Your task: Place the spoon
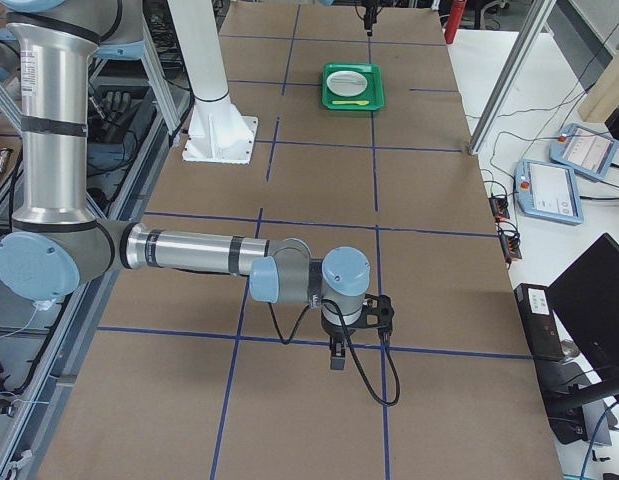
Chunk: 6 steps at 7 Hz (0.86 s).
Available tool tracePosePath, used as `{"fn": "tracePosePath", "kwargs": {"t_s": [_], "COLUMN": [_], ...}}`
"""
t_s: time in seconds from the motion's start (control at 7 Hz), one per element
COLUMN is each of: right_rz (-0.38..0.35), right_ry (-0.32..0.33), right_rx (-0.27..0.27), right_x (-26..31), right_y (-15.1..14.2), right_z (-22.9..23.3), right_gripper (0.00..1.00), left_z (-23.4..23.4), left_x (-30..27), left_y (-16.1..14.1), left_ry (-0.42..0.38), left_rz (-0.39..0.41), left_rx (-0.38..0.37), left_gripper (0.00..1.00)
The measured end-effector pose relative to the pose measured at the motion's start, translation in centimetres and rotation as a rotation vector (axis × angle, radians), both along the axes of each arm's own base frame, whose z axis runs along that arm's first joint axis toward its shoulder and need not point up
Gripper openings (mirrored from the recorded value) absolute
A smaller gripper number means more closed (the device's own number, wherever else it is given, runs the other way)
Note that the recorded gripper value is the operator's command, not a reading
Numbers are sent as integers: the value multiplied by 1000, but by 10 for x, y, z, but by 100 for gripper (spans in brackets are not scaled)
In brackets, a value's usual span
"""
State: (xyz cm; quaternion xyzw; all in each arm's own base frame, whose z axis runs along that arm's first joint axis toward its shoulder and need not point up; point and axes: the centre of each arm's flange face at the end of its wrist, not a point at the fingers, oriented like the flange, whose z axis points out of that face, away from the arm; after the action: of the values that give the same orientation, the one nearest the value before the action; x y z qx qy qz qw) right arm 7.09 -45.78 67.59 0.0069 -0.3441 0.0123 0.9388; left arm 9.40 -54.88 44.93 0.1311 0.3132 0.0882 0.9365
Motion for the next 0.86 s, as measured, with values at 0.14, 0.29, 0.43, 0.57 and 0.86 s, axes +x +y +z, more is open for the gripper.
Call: {"fn": "tracePosePath", "kwargs": {"t_s": [0.14,0.29,0.43,0.57,0.86], "right_rz": [0,0,0,0,0], "right_ry": [0,0,0,0,0], "right_rx": [0,1,1,0,1], "right_x": [0,0,0,0,0], "right_y": [0,0,0,0,0], "right_z": [0,0,0,0,0], "right_gripper": [100,100,100,100,100], "left_z": [41,81,117,145,173], "left_x": [-57,-101,-129,-141,-152], "left_y": [18,42,68,89,115], "left_ry": [17,49,69,79,90], "left_rz": [17,19,21,32,27], "left_rx": [-35,-78,-116,-149,-193], "left_gripper": [100,100,100,100,100]}}
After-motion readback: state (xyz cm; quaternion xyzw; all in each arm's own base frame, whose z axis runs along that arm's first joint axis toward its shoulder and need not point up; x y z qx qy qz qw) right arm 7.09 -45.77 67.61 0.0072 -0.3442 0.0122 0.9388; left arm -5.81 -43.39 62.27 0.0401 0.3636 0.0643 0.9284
